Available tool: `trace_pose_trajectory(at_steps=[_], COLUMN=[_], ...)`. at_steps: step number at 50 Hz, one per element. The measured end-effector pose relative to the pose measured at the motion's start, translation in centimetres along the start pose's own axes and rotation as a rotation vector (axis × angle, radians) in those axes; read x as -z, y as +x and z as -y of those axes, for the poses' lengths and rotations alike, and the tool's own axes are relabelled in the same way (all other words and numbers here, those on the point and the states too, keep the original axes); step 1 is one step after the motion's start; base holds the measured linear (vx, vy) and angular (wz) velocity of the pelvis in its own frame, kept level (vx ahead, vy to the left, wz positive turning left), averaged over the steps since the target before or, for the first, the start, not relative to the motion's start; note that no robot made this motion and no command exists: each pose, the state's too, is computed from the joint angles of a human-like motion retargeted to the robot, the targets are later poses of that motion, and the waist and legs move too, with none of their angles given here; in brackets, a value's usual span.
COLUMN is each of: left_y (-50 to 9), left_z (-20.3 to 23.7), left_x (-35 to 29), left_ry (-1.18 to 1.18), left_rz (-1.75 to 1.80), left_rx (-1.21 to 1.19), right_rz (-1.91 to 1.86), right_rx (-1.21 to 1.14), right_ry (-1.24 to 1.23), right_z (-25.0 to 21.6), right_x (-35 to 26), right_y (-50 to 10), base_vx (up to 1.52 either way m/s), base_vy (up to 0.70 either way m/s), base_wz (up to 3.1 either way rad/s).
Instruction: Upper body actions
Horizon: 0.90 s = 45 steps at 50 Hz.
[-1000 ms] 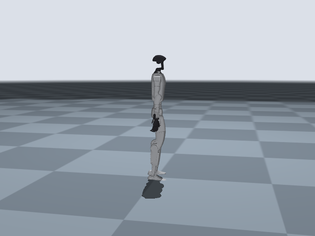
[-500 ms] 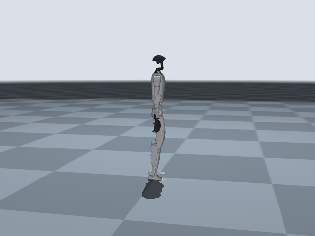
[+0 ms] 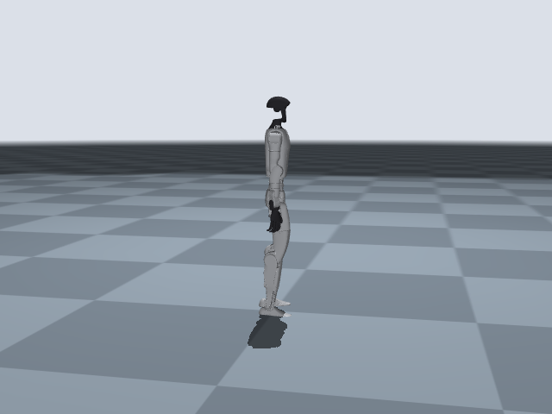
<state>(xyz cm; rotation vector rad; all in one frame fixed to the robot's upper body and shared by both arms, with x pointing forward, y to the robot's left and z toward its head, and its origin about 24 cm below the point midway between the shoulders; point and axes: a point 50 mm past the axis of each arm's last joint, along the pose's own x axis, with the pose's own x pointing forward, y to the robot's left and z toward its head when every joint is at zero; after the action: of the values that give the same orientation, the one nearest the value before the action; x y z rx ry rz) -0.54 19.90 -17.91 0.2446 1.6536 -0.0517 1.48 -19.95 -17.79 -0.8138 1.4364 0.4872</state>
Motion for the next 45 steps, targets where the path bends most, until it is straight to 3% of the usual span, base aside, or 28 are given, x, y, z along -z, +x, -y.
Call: trace_pose_trajectory(at_steps=[45], left_y=[-0.01], left_z=[0.46], left_x=[0.26], left_ry=[-0.093], left_rz=[-0.010], left_rx=[0.040], right_rz=[-0.005], right_rx=[-0.042], right_ry=[0.006], right_z=[-0.33], right_x=[0.09], right_y=[-0.03], base_vx=[0.00], base_vy=[0.00], base_wz=[0.00])
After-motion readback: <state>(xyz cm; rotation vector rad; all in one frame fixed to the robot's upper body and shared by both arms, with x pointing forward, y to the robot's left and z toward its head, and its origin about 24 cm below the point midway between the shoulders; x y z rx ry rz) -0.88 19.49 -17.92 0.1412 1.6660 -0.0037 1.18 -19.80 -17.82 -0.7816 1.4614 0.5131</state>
